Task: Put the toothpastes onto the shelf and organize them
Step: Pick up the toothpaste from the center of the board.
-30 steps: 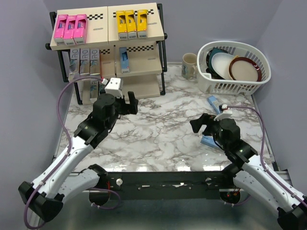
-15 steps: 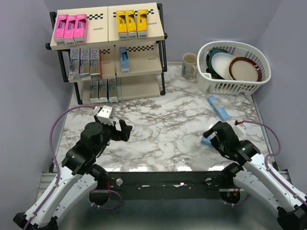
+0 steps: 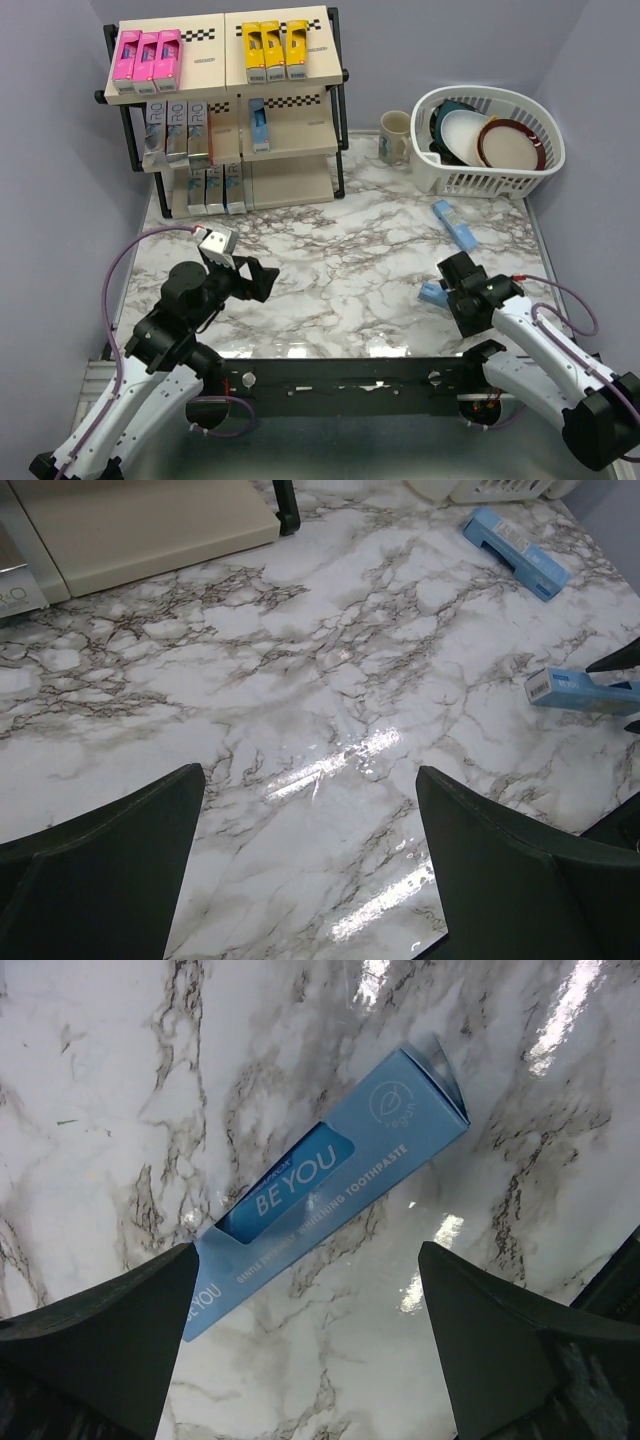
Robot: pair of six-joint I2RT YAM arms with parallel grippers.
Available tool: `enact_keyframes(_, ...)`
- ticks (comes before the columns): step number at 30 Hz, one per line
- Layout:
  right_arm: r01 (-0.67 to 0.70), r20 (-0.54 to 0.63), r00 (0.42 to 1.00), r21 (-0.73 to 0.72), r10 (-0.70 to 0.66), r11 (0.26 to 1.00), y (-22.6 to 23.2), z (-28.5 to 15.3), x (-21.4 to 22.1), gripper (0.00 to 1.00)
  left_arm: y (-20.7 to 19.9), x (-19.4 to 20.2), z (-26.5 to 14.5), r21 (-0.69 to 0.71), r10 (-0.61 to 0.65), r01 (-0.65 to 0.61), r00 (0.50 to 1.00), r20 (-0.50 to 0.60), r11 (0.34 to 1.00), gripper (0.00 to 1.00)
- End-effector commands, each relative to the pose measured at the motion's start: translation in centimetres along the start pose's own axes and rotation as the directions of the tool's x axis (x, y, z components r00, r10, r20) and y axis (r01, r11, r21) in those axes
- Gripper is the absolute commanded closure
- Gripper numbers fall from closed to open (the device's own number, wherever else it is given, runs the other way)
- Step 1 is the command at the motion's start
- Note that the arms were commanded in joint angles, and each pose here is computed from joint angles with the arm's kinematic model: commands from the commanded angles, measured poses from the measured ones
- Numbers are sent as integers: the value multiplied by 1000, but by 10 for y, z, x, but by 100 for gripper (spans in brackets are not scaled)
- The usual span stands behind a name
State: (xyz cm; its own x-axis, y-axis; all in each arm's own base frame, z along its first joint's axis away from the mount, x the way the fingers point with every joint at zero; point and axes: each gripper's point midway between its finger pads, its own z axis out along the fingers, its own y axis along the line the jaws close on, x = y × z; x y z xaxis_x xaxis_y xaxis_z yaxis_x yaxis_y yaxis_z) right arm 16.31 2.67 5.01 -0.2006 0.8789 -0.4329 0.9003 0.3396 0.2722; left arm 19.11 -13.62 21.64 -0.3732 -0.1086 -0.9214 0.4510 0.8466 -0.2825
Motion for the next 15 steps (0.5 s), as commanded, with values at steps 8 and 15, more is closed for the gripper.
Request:
enact_keyframes(8,-145,-10,989,-43,144,989,48,14,-4,4,1,0,0,3,-16,16,1000,6,1000,1)
enact_keyframes(15,-127,-44,991,11,127,992,40,30,12,9,0,5,3,16,-20,20,1000,-13,1000,1)
